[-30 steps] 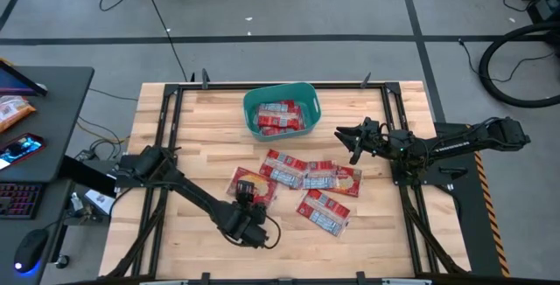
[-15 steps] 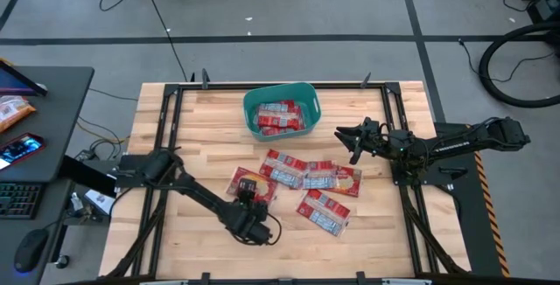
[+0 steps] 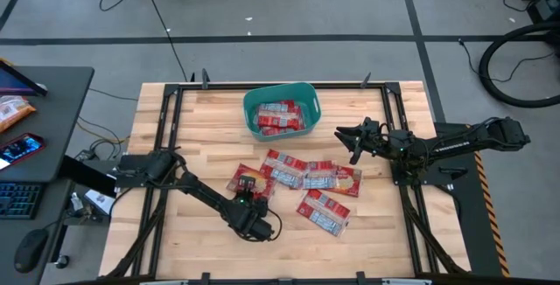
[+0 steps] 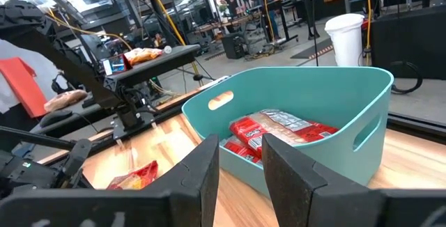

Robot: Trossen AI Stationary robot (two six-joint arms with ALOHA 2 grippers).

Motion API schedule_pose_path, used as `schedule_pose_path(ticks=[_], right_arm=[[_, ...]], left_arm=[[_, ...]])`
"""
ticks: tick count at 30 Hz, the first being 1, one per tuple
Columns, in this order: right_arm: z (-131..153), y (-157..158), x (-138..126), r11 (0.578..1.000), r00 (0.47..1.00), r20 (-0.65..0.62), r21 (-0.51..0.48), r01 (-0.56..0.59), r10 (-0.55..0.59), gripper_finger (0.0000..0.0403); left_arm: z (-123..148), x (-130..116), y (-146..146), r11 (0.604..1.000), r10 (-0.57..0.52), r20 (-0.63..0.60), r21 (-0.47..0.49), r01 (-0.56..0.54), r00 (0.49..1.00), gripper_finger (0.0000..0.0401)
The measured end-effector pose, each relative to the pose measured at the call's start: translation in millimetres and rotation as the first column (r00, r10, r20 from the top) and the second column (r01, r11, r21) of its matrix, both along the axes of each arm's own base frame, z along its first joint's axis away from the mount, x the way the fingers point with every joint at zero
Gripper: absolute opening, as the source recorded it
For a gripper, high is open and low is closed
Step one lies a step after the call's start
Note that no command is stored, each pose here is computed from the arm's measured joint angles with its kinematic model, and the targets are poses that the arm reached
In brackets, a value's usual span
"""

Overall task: Sort popcorn bags into baskets
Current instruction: Put the red popcorn bag into the blue bin

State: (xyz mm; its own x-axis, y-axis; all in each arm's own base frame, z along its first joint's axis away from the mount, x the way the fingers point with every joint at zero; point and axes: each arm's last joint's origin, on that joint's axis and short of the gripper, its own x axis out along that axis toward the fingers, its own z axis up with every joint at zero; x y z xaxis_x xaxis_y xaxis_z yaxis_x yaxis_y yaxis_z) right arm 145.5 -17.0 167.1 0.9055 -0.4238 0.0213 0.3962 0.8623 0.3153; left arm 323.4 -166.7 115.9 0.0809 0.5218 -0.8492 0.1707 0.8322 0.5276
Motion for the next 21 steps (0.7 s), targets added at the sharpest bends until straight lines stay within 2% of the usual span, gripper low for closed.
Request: schedule_pose_path(ticks=[5, 9, 15, 21], right_arm=[[0, 0, 0, 1.000, 1.000, 0.000, 0.000, 0.000, 0.000, 0.0115], [0, 0, 0, 1.000, 1.000, 0.000, 0.000, 0.000, 0.000, 0.0115], [0, 0, 0, 1.000, 1.000, 0.000, 0.000, 0.000, 0.000, 0.0115], [0, 0, 0, 1.000, 1.000, 0.000, 0.000, 0.000, 0.000, 0.0115]], left_arm=[[13, -4, 2, 1.000, 0.006, -0.033, -0.011, -0.007, 0.999, 0.0004], [37, -3, 7, 0.998, 0.032, 0.014, -0.050, -0.032, 0.999, 0.0003], [76, -7, 18, 0.992, 0.086, 0.121, -0.106, -0.073, 0.989, 0.0002], [118, -11, 33, 0.990, 0.105, 0.305, -0.118, -0.072, 0.946, 0.0001]])
